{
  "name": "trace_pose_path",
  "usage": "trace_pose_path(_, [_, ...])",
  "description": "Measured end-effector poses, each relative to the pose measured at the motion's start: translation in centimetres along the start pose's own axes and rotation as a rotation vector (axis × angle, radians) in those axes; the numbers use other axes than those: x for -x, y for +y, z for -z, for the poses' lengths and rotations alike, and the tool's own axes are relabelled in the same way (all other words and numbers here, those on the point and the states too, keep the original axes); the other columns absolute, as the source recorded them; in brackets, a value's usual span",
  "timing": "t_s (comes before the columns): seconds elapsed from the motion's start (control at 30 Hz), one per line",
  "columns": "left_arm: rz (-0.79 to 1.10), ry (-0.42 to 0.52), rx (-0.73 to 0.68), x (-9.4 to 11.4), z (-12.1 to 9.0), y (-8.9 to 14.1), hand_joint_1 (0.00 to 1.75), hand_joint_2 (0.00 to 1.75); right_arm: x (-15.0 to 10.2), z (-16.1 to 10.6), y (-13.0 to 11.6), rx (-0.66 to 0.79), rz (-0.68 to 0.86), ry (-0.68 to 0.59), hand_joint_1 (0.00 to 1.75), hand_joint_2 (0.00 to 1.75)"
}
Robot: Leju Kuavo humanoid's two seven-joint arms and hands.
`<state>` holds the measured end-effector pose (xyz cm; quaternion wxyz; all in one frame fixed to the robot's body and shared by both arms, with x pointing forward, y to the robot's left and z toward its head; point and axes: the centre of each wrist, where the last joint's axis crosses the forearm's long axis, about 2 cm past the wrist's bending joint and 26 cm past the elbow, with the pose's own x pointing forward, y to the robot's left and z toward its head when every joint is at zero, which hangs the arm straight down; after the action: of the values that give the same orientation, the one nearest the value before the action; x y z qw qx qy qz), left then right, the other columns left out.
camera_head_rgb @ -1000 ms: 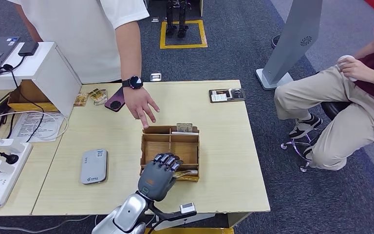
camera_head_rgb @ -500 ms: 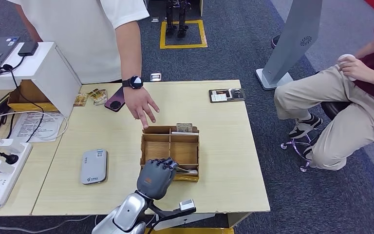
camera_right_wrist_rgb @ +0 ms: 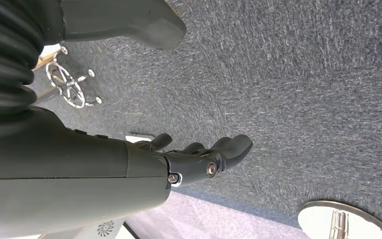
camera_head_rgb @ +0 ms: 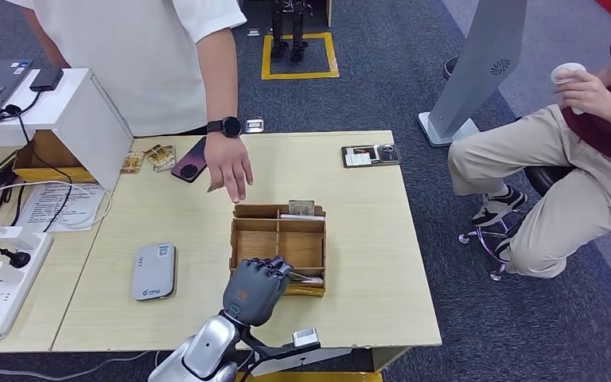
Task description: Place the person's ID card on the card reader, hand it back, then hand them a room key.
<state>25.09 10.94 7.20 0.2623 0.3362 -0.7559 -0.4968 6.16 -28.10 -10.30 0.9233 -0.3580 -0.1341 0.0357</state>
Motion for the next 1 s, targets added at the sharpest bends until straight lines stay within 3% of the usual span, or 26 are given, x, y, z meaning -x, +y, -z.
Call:
trace_pose_path(0.1, [-0.008, -0.007, -0.036, -0.1, 0.2, 0.7, 1.75, 1.75, 0.0, 0.0, 0.0, 0.001, -0.001, 0.003, 0.00, 1.75])
trace_pose_path(0.23, [-0.015, 0.070, -0.126, 0.8, 1.4, 2.4, 1.75, 1.75, 0.0, 0.0, 0.0, 0.002, -0.008, 0.006, 0.00, 1.75])
trace_pose_path(0.57, [-0.021, 0.353, -0.303, 6.9, 6.0, 6.5, 1.75, 1.75, -0.4, 0.0, 0.1, -0.001, -0.033, -0.003, 0.00, 1.75])
trace_pose_path(0.7, [-0.008, 0.429, -0.318, 9.4, 8.1, 7.5, 1.75, 1.75, -0.8, 0.0, 0.0, -0.002, -0.040, -0.015, 0.00, 1.75])
trace_pose_path(1.0, [0.029, 0.547, -0.273, 12.6, 10.4, 8.2, 1.75, 1.75, -1.5, 0.1, 0.1, -0.005, -0.047, -0.027, 0.00, 1.75])
